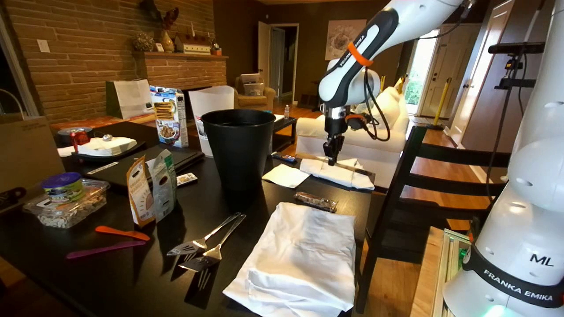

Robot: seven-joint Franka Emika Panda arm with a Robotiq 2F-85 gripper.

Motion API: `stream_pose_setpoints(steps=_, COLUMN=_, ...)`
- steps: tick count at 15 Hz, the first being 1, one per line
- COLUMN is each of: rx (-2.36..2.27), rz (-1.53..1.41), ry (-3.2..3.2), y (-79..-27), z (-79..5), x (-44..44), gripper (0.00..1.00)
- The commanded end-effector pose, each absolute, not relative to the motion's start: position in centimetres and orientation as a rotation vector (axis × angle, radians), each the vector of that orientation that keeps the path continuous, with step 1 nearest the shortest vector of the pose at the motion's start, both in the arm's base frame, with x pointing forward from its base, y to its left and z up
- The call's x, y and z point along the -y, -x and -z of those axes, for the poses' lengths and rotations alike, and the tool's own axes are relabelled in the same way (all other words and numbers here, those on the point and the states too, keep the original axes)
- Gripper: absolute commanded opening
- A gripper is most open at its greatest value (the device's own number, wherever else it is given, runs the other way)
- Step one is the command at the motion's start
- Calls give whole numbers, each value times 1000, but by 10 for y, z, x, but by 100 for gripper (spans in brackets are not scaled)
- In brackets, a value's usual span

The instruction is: Put the wooden spoon on the black bin then put the napkin on the spoon.

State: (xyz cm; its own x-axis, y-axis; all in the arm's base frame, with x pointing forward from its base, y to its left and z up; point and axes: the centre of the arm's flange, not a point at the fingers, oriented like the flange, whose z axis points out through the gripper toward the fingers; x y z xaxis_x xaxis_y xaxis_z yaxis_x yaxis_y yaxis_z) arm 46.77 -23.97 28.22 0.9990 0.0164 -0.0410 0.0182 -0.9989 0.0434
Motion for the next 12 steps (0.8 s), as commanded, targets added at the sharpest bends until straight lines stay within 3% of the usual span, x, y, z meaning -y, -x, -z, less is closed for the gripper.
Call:
stream_pose_setpoints(steps=1, rx=37, rz=50, ry=-3094, y=-483, z=-359, x=241, gripper=5)
stream_pose_setpoints(steps=7, rx=125, rz=9, ry=-3132, y=-508, z=-439, x=229, gripper=5)
stream_pose_setpoints(steps=8, rx=103, rz=-4, ry=-3103, y=-499, z=-422, x=232, gripper=20)
stream_pose_setpoints(steps=12, rx=96, rz=1, ry=-3113, y=-505, z=-433, x=227, gripper=20)
